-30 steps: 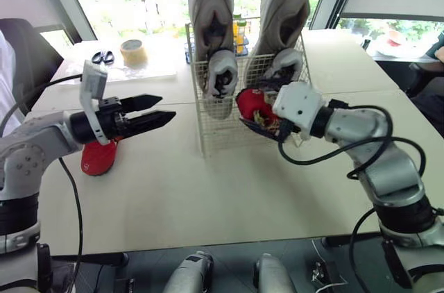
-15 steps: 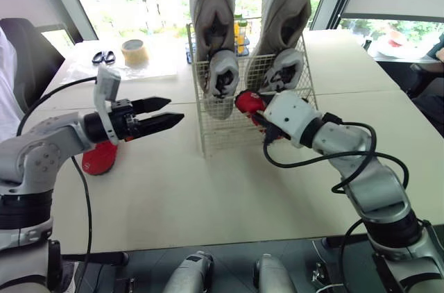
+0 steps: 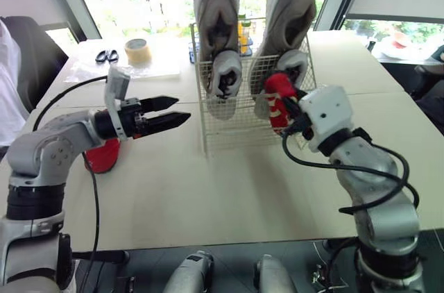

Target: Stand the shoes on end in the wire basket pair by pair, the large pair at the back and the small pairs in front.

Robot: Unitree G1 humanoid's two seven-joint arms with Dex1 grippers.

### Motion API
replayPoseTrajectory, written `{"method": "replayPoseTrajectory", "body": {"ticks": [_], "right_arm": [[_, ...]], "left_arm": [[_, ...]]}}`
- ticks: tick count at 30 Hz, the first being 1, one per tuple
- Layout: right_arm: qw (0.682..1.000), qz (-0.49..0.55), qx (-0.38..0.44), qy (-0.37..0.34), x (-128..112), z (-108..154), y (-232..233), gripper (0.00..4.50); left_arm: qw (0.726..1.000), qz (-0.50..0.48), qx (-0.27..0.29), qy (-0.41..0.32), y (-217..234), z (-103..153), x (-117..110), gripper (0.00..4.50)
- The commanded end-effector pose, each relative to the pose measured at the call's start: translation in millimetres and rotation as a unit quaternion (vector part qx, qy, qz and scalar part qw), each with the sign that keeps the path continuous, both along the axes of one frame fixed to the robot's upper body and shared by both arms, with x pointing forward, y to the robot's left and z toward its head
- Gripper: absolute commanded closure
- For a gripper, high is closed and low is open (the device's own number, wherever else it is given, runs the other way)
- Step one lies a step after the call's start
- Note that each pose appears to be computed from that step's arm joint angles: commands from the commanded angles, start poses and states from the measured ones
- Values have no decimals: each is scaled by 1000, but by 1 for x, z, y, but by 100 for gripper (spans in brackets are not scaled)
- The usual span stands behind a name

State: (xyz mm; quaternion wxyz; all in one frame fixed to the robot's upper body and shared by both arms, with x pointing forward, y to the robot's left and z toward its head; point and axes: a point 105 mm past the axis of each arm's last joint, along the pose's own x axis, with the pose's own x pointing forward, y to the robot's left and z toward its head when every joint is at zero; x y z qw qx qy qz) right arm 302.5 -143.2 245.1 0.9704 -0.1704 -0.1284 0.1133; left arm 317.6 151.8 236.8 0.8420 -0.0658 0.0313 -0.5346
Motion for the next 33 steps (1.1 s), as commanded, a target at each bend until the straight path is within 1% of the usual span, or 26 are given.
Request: {"method": "replayPoseTrajectory", "body": {"ticks": [1,3,7,12,18,22,25,27,28,29,30,31,33], "right_arm": [[999,-37,40,5,-2,0,-16,424],[998,-41,51,8,-3,-1,-18,424],[991,-64,112,33,-1,-10,-30,424],[988,-78,131,24,-2,-8,-36,424],[984,-81,147,67,-2,-25,-37,424],[981,-90,155,76,-2,-29,-40,424],[982,-97,141,74,-3,-28,-43,313],[986,-101,119,64,-4,-25,-45,212],[987,-103,109,59,-4,-24,-46,149],[988,-109,94,49,-5,-21,-47,110],[990,-112,81,40,-6,-19,-48,50],[991,-113,70,32,-7,-17,-49,5],[992,-111,63,23,-9,-16,-50,5]], "left_arm": [[1000,-7,0,-24,-2,10,0,0],[1000,-8,0,-24,-2,10,0,0],[1000,-9,0,-27,-3,10,0,0],[1000,-7,0,-28,-3,10,0,0],[1000,-6,0,-30,-4,11,0,0],[1000,-4,0,-31,-4,11,0,0],[1000,-4,0,-31,-5,11,0,0],[1000,-3,0,-31,-4,11,0,0],[1000,-3,0,-31,-5,11,0,0],[1000,-3,0,-31,-5,11,0,0],[1000,-4,0,-31,-5,11,-1,0],[1000,-4,0,-31,-5,11,-1,0],[1000,-4,0,-31,-6,11,-1,0]]}}
